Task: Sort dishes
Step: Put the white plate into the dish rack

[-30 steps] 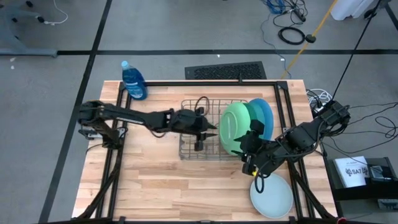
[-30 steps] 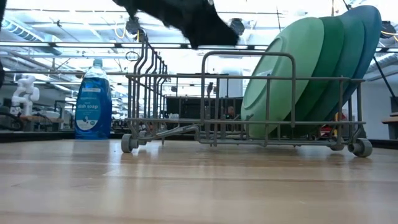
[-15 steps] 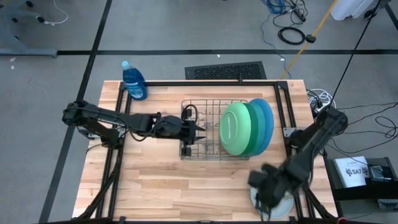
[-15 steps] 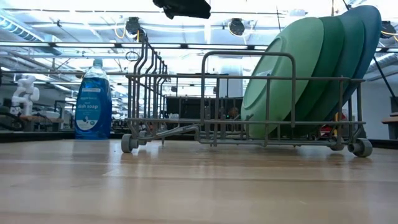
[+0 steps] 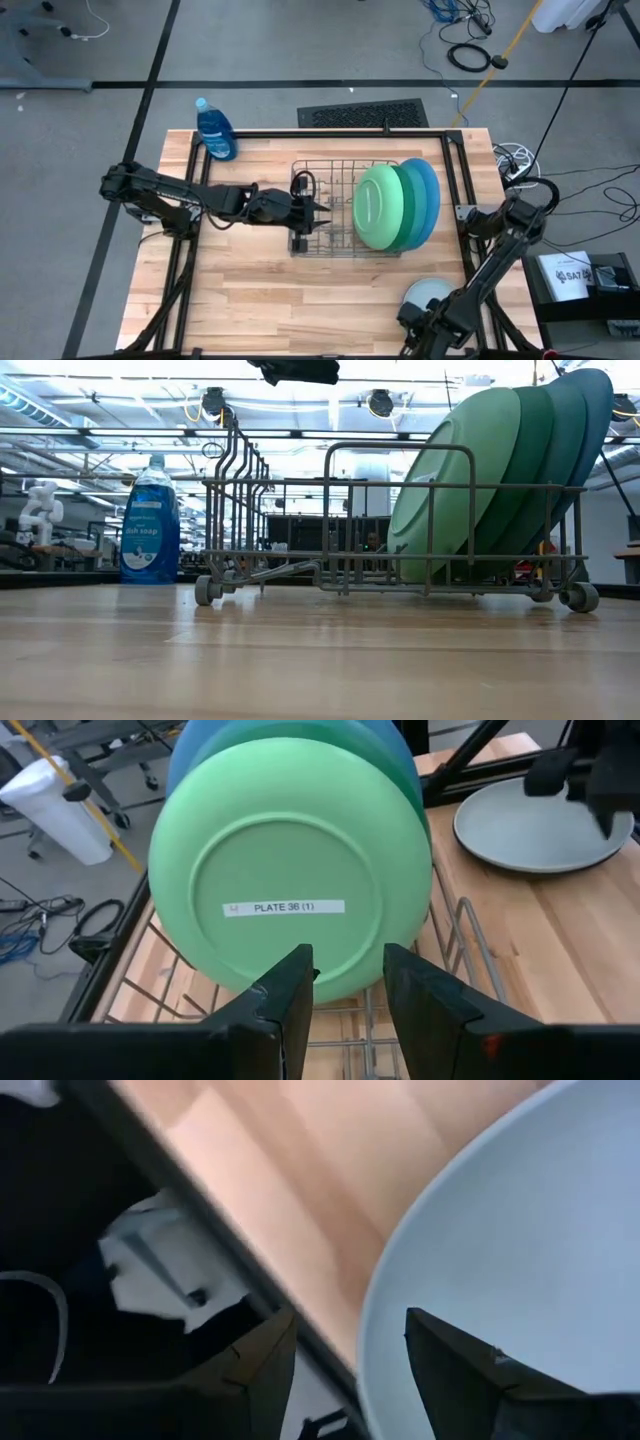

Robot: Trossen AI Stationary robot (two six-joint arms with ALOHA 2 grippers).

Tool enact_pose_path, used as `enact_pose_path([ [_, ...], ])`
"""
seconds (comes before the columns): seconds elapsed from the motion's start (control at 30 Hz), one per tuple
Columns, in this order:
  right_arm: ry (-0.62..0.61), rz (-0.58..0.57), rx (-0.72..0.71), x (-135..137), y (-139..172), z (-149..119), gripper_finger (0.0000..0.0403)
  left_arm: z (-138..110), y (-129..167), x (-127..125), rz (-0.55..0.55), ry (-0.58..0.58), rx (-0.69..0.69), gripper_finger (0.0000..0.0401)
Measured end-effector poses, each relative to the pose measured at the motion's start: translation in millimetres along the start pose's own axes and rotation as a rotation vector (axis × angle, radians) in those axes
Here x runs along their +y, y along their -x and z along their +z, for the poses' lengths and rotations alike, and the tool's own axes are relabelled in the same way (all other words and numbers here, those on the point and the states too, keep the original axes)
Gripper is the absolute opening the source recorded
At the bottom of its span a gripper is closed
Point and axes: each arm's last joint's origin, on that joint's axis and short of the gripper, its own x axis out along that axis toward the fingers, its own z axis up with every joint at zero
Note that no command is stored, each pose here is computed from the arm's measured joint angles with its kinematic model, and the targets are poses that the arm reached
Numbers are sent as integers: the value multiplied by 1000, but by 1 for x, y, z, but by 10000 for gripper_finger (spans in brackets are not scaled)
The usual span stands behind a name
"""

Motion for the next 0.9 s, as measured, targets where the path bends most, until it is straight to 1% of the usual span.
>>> enact_pose_path([
  [0.17, -41, -32, -3, 0, -16, 1, 181, 0, 0, -1, -1, -1, 0, 127],
  [0.27, -65, -45, -4, -1, -20, 1, 165, 0, 0, -1, -1, -1, 0, 127],
  [0.37, -70, -46, -4, -1, -20, 1, 131, 0, 0, -1, -1, -1, 0, 127],
  [0.57, -68, -37, -1, 1, -19, 1, 27, 0, 0, -1, -1, -1, 0, 127],
  [0.6, -63, -36, 0, 1, -18, 1, 17, 0, 0, -1, -2, -1, 0, 127],
  [0.63, -59, -36, 0, 1, -17, 0, 13, 0, 0, -1, -2, -1, 2, 127],
  [0.73, -36, -41, 4, 5, -13, 0, 17, 0, 0, -1, -2, -2, 4, 127],
  [0.9, -11, -63, 0, 16, 5, -2, 5, 0, 0, -1, -2, -2, 3, 127],
])
